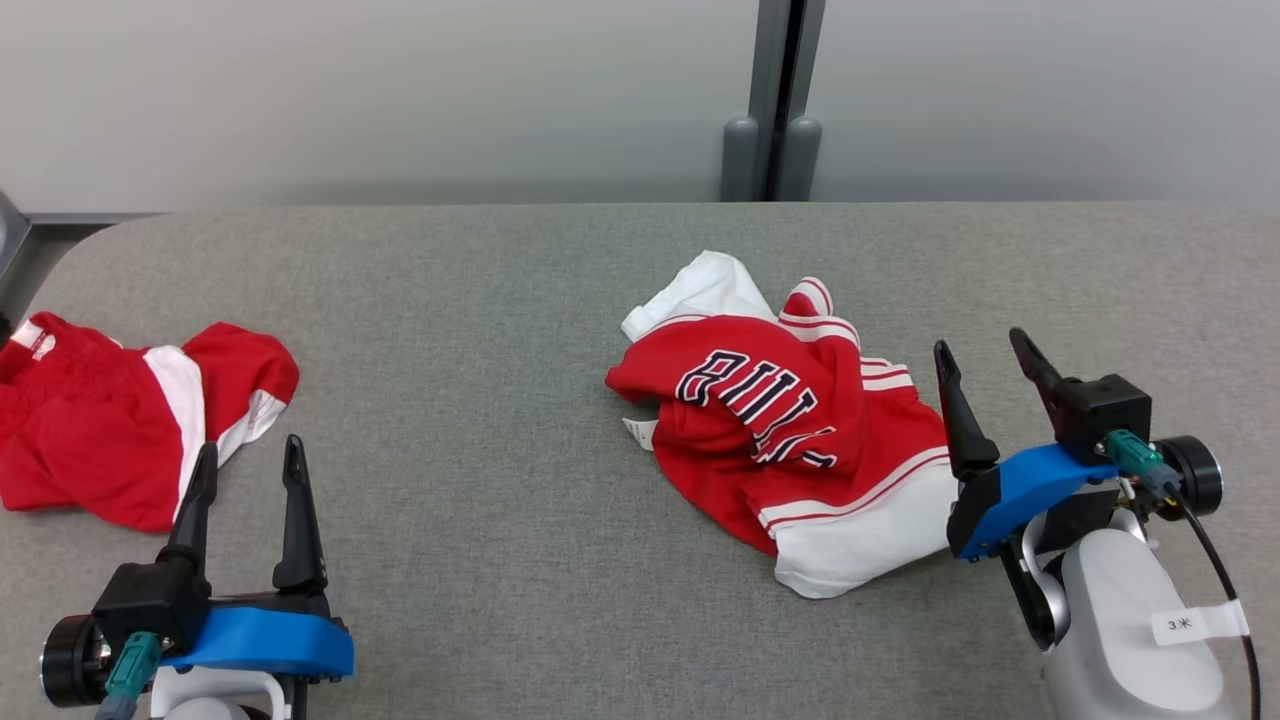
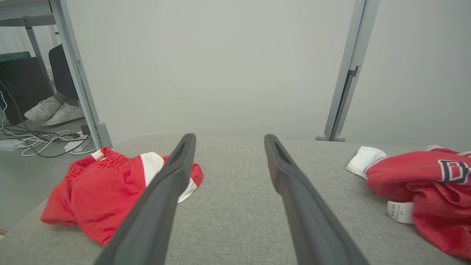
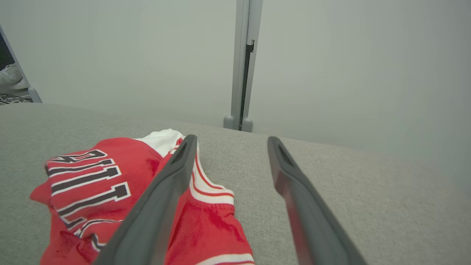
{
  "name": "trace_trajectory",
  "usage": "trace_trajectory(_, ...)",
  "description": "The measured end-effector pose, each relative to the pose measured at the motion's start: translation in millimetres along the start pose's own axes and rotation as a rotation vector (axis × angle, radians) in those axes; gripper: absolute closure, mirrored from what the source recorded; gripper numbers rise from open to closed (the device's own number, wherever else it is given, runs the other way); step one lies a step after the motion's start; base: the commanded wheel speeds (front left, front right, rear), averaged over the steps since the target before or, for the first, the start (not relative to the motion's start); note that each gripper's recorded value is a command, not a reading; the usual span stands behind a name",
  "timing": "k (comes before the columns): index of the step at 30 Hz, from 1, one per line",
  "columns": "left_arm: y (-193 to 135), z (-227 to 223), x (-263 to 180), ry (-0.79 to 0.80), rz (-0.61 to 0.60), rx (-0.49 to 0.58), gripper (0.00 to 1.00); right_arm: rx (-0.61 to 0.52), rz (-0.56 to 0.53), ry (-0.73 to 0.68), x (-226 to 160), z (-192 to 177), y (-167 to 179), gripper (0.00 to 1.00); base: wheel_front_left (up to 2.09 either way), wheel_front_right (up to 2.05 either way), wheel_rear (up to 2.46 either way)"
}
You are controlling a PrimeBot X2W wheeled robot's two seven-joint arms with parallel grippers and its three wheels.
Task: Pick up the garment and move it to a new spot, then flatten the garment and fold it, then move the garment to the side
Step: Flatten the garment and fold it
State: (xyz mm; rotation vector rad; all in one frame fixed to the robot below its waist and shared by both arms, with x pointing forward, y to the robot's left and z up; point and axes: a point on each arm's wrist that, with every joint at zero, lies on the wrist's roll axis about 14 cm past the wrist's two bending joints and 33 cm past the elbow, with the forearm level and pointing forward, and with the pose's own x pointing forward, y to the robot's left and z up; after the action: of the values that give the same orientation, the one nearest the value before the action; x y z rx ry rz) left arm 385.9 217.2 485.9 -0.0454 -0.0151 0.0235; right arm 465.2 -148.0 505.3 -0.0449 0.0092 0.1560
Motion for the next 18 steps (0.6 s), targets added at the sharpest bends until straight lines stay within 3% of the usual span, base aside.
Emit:
trace_trajectory(11, 9, -11, 3, 0.032, 0.028, -0.011, 0.0, 0.029, -0.016, 0.339, -11, -100, -1, 0.0, 0.0, 0.0, 0.0)
trace_trajectory(18, 11, -15, 3, 0.043, 0.035, -0.018, 0.0, 0.064, -0.025, 0.435, -24, -132, 1, 0.0, 0.0, 0.0, 0.0)
